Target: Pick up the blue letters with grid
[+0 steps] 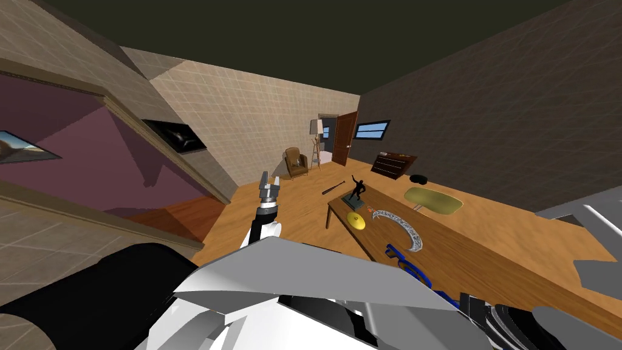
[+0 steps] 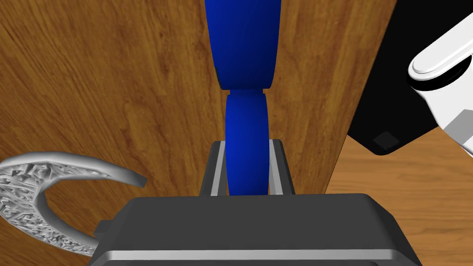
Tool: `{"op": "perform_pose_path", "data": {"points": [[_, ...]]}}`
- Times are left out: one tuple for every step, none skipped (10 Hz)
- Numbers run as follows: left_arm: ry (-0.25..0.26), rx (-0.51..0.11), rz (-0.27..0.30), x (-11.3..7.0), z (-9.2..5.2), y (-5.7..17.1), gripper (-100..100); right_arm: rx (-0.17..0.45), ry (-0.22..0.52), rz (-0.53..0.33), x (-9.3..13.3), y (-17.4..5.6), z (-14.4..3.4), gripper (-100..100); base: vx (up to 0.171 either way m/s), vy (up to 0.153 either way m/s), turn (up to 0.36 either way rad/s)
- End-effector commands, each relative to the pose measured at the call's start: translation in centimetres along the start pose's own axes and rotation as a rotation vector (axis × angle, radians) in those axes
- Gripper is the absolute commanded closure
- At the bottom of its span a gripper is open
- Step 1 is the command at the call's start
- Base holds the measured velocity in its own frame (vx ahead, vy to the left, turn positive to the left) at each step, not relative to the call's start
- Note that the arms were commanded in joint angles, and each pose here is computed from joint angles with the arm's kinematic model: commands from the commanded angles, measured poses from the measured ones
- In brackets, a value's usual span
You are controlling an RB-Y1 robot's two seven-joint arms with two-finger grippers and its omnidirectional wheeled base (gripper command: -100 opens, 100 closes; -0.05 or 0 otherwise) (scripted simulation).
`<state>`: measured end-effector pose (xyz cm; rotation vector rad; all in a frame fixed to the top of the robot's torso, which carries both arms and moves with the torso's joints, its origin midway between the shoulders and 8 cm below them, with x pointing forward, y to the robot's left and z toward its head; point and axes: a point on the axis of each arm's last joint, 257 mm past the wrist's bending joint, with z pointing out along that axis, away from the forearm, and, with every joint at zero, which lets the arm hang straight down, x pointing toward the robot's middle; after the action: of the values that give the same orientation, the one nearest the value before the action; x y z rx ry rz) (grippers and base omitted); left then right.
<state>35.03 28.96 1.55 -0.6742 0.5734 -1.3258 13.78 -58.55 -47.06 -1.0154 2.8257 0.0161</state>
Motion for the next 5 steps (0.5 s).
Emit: {"op": "perform_pose_path", "data": {"points": [[0.000,0.000,0.000,0.0,0.0,0.0,0,0.003,0.001,0.037,-0.2,-1.1,-0.4,100,-0.198,0.038,0.208],[0.000,0.000,0.000,0.0,0.0,0.0,0,0.006,0.002,0.059,-0.3,-1.7,-0.6,100,-0.158,0.029,0.238],[0.000,0.000,0.000,0.0,0.0,0.0,0,0.009,0.002,0.081,-0.4,-2.2,-0.9,100,-0.146,0.031,0.187],[0.000,0.000,0.000,0.0,0.0,0.0,0,0.007,0.002,0.064,-0.3,-1.9,-0.9,100,-0.065,0.016,0.034],[0.000,0.000,0.000,0.0,0.0,0.0,0,0.006,0.002,0.067,-0.4,-1.9,-0.9,0,-0.011,0.003,-0.009]]}}
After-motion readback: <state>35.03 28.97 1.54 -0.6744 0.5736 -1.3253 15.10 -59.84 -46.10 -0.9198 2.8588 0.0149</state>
